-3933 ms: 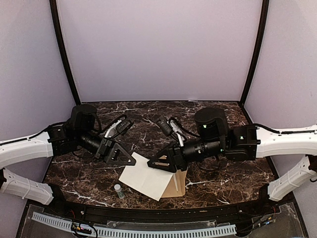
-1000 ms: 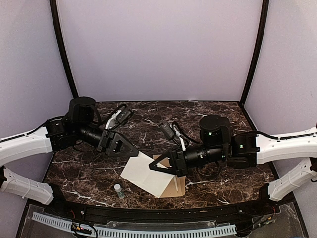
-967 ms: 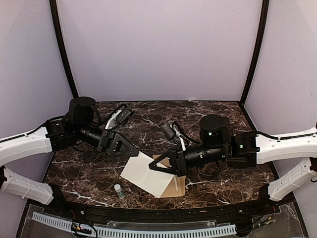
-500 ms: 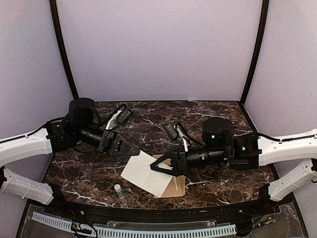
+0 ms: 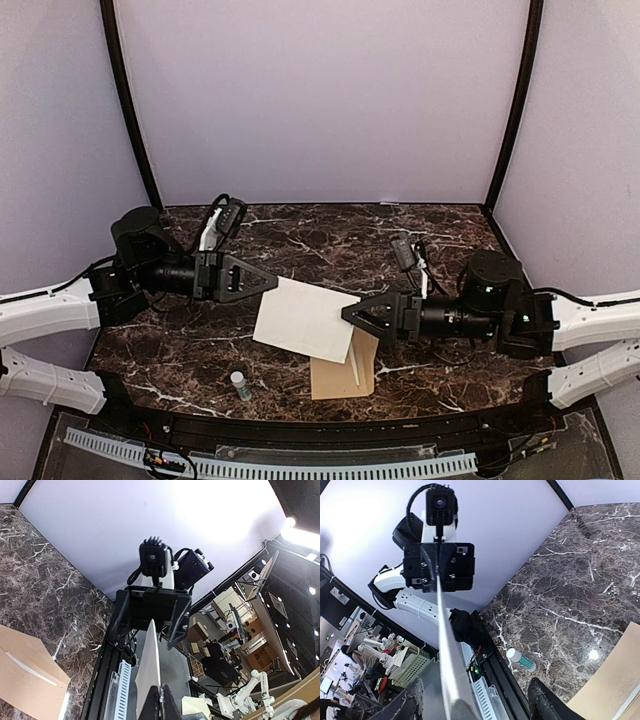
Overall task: Place the letter into the envelope and seal it
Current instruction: Fold the letter.
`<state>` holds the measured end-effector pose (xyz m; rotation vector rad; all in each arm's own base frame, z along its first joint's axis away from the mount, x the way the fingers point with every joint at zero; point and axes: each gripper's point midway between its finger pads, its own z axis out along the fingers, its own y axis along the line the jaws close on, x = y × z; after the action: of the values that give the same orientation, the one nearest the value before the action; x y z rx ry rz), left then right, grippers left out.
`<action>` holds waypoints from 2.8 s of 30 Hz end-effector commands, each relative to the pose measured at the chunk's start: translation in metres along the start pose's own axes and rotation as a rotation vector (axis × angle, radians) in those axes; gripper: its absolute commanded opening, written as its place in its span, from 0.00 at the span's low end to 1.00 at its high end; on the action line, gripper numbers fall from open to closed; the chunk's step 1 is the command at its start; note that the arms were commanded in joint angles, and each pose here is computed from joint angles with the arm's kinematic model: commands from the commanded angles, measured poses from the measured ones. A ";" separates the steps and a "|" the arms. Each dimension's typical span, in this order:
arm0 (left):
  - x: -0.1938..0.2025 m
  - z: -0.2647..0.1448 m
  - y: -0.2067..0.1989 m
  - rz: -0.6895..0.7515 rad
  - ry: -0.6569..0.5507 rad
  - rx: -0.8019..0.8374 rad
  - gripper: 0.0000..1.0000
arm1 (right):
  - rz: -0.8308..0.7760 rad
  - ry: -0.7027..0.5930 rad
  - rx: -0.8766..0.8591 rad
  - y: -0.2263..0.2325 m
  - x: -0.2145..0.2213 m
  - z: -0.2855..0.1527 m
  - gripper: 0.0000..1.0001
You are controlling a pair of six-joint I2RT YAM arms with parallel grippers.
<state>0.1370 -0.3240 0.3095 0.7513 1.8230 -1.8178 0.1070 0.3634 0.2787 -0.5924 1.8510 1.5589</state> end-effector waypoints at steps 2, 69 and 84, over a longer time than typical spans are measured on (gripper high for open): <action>-0.008 -0.004 -0.019 0.021 -0.045 0.057 0.00 | 0.051 -0.096 -0.011 -0.004 -0.014 -0.008 0.74; -0.006 -0.037 0.051 0.081 0.018 -0.509 0.72 | 0.007 0.136 0.269 -0.044 0.013 -0.007 0.00; 0.041 0.025 -0.001 0.241 0.206 -0.182 0.65 | -0.052 0.383 0.022 0.005 0.043 -0.005 0.00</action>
<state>0.1283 -0.3260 0.2853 0.9017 1.9578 -1.4156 0.0857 0.3565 0.2333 -0.8649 2.1699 1.3824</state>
